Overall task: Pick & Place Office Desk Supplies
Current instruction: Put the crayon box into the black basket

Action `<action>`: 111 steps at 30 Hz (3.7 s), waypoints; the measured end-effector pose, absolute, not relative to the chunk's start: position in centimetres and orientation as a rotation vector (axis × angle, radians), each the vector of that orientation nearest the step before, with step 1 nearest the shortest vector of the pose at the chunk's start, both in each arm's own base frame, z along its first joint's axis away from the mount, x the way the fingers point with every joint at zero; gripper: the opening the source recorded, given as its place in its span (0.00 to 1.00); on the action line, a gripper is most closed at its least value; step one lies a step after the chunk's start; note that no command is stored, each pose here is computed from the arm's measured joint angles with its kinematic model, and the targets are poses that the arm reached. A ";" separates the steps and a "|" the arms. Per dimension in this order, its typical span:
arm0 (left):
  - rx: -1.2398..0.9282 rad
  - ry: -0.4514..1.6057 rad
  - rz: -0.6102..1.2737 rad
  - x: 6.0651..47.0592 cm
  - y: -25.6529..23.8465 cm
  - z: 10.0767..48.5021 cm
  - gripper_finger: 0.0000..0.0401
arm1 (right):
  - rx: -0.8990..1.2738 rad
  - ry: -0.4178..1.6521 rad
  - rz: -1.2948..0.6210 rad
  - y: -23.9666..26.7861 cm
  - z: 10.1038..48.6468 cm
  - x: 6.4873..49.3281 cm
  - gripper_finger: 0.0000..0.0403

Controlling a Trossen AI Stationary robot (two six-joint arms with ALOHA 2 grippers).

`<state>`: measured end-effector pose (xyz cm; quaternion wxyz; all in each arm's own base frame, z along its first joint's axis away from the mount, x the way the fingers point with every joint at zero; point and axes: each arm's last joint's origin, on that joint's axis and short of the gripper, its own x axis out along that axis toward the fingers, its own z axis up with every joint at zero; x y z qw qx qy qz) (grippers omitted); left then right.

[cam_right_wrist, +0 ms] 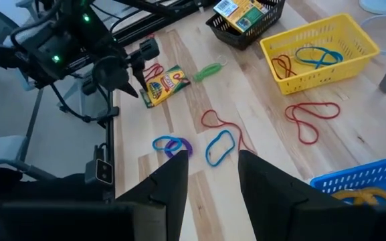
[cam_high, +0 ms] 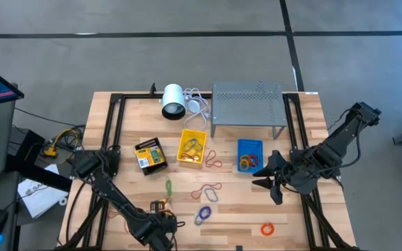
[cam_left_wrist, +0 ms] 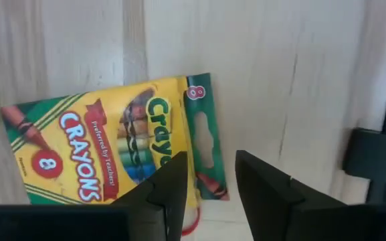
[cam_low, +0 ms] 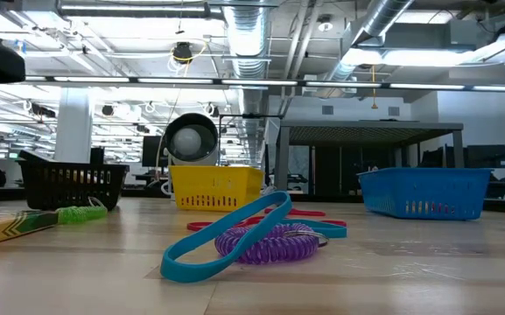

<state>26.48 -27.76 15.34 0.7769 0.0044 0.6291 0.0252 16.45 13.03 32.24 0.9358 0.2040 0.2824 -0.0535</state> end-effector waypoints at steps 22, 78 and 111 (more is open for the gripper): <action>0.182 1.365 0.130 26.1 -27.4 13.8 0.30 | 0.394 0.576 -0.100 13.1 32.3 16.5 0.32; 0.256 1.360 0.346 27.2 -25.3 18.7 0.00 | 0.357 0.549 -0.076 14.1 32.3 15.5 0.32; 0.193 1.197 0.652 24.6 -14.2 29.5 0.00 | 0.309 0.569 -0.077 14.0 32.1 15.3 0.32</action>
